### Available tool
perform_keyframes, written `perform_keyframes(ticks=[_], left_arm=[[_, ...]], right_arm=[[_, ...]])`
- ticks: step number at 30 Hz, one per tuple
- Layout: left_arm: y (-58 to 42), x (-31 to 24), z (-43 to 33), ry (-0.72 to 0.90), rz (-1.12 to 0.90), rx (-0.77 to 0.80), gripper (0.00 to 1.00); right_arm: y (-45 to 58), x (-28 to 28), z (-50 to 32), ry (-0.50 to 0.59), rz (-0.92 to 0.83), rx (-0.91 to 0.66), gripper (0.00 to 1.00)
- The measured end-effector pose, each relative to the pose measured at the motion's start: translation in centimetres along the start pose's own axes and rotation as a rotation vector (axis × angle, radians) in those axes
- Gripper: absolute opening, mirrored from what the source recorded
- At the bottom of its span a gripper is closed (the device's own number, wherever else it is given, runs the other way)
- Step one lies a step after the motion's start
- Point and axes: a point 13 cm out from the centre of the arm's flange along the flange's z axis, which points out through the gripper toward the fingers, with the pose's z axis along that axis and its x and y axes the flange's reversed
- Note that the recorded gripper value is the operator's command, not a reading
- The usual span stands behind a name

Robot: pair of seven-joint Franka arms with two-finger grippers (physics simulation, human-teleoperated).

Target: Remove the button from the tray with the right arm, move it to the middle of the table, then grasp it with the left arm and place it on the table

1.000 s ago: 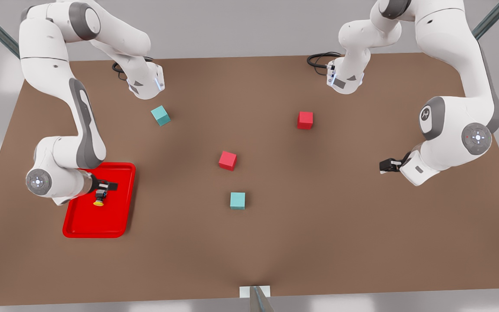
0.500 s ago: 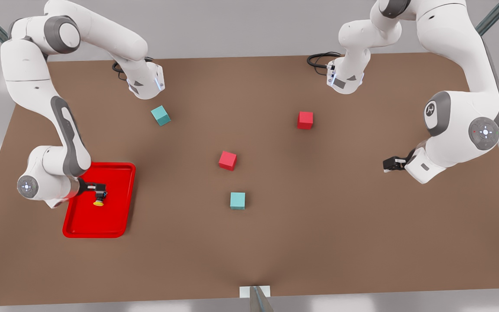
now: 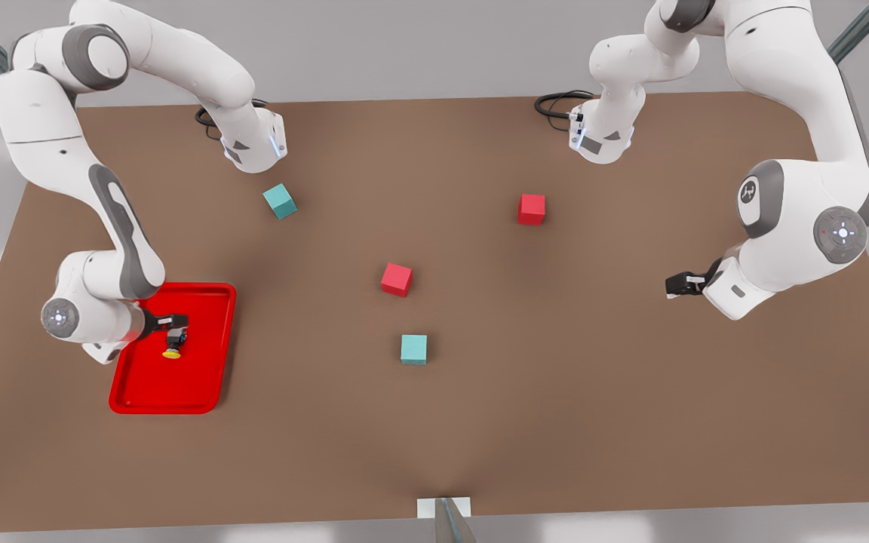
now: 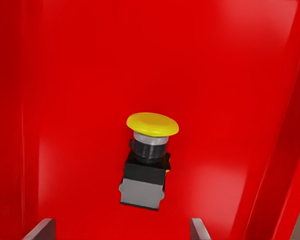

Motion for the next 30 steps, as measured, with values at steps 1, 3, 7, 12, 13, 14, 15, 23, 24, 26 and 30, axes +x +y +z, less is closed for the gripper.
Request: perform_keyframes(ticks=[1,3,7,12,13,14,15,23,24,26,30], left_arm=[[0.0,0.0,0.0,0.001,-0.001,0.0,1.0],[0.0,0.0,0.0,0.001,-0.001,0.0,1.0],[0.0,0.0,0.0,0.002,-0.003,0.0,1.0],[0.0,0.0,0.0,0.002,-0.005,0.0,1.0],[0.1,0.0,0.0,0.002,-0.006,0.0,1.0],[0.1,0.0,0.1,0.002,-0.007,0.0,1.0],[0.1,0.0,0.1,0.003,-0.007,0.0,1.0],[-0.3,0.0,0.1,0.001,-0.003,0.0,1.0],[-0.3,-0.1,-0.1,-0.004,-0.002,-0.001,1.0],[-0.5,-0.4,-1.2,-0.026,0.004,-0.004,1.0],[-1.6,-0.6,-1.6,-0.033,0.023,-0.006,1.0]], right_arm=[[0.0,0.0,0.1,0.0,-0.007,0.001,1.0],[0.0,-0.1,0.6,0.001,-0.019,0.0,1.0],[0.1,-0.2,1.3,0.003,-0.026,-0.007,1.0],[0.4,-0.2,2.2,0.007,-0.028,-0.016,1.0],[0.5,-0.2,2.3,0.007,-0.029,-0.017,1.0],[0.5,-0.2,2.3,0.006,-0.028,-0.017,1.0],[0.5,-0.2,2.3,0.005,-0.028,-0.017,1.0],[0.6,-0.4,2.6,0.002,-0.022,-0.021,1.0],[0.6,-0.4,2.6,0.002,-0.02,-0.021,1.0],[0.6,-0.3,2.7,0.004,-0.019,-0.02,1.0],[1.2,0.0,3.2,0.006,-0.03,-0.012,1.0]])
